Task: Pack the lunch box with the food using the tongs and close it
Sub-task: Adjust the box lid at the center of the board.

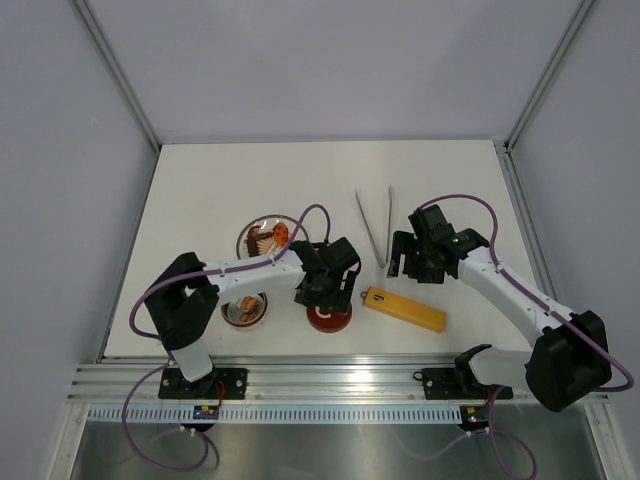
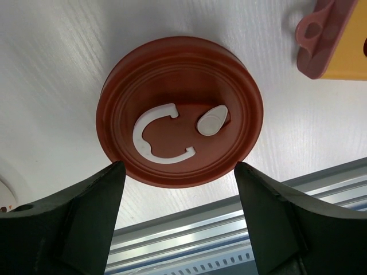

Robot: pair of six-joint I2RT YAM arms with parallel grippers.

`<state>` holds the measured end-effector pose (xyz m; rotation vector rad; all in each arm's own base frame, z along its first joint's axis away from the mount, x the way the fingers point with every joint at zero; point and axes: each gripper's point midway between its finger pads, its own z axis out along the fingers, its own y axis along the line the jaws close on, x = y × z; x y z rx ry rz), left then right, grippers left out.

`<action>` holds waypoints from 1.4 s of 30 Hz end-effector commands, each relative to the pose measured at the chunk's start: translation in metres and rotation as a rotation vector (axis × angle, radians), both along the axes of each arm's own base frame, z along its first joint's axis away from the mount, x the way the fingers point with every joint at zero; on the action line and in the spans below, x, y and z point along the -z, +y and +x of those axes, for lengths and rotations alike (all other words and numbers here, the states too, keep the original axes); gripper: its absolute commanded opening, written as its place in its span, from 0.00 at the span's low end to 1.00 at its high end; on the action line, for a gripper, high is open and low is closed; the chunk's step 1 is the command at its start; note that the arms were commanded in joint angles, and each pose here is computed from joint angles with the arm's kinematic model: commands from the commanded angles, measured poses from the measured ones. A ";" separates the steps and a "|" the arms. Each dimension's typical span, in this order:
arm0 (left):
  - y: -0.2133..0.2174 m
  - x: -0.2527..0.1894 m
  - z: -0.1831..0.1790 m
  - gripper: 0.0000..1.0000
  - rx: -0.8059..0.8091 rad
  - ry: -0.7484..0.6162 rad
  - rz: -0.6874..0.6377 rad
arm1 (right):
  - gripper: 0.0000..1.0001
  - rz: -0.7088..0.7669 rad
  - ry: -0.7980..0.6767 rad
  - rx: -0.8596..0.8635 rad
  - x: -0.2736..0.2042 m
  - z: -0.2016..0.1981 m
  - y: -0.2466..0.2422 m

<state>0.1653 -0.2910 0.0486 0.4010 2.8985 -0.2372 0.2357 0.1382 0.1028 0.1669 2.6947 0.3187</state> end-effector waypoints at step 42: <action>-0.024 -0.001 0.018 0.72 -0.043 -0.035 -0.058 | 0.49 0.155 0.085 -0.100 0.028 -0.057 0.079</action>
